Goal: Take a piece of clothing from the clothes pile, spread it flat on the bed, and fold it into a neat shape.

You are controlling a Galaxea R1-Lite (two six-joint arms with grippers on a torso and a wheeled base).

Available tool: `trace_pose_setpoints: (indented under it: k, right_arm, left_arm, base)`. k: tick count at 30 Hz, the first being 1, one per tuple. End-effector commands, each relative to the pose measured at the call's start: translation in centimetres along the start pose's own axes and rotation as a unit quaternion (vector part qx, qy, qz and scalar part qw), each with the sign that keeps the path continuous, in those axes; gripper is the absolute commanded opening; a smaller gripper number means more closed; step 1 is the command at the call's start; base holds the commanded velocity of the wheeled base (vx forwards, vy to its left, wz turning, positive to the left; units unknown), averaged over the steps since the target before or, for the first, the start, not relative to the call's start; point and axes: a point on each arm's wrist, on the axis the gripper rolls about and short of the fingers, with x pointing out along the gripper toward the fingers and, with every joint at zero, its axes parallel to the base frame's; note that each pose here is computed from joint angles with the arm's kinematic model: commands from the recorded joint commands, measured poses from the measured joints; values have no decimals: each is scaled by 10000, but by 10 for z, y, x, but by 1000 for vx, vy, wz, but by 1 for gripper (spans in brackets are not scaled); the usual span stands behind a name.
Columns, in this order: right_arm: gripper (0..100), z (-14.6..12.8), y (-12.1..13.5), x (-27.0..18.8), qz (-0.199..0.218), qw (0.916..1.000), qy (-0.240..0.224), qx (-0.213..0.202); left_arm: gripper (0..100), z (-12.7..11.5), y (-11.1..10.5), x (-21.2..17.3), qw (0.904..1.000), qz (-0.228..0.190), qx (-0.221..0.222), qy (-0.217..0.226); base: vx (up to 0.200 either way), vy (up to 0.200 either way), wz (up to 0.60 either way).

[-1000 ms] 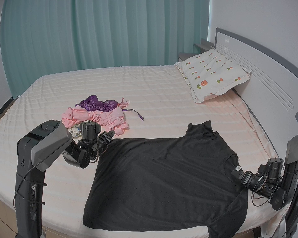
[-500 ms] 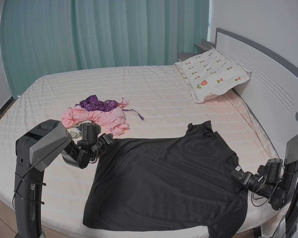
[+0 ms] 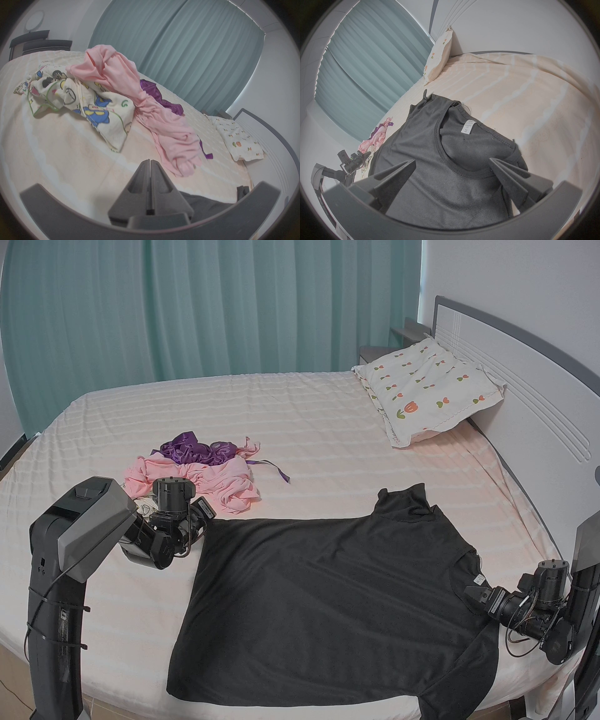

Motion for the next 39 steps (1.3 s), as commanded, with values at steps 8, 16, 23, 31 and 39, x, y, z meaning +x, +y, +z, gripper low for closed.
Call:
trace_pose_setpoints:
  k: [8,16,23,31,39]
  right_arm:
    - [100,-1,-1,2,-12,10000,16,5]
    - [100,-1,-1,2,-19,10000,11,5]
    - [100,-2,-2,3,-32,10000,30,7]
    - [100,-2,-2,3,-40,10000,43,17]
    - [100,-2,-2,3,-34,10000,47,9]
  left_arm:
    - [100,1,11,0,9998,171,-13,90]
    - [100,-2,3,-5,9997,9,6,243]
    - [100,-14,-6,-7,9985,-174,57,506]
    - [100,-24,-11,-9,9970,-52,154,757]
    - [0,-7,-11,-3,9994,132,76,311]
  base:
    - [0,0,0]
    - [0,0,0]
    - [0,0,0]
    - [0,0,0]
    - [0,0,0]
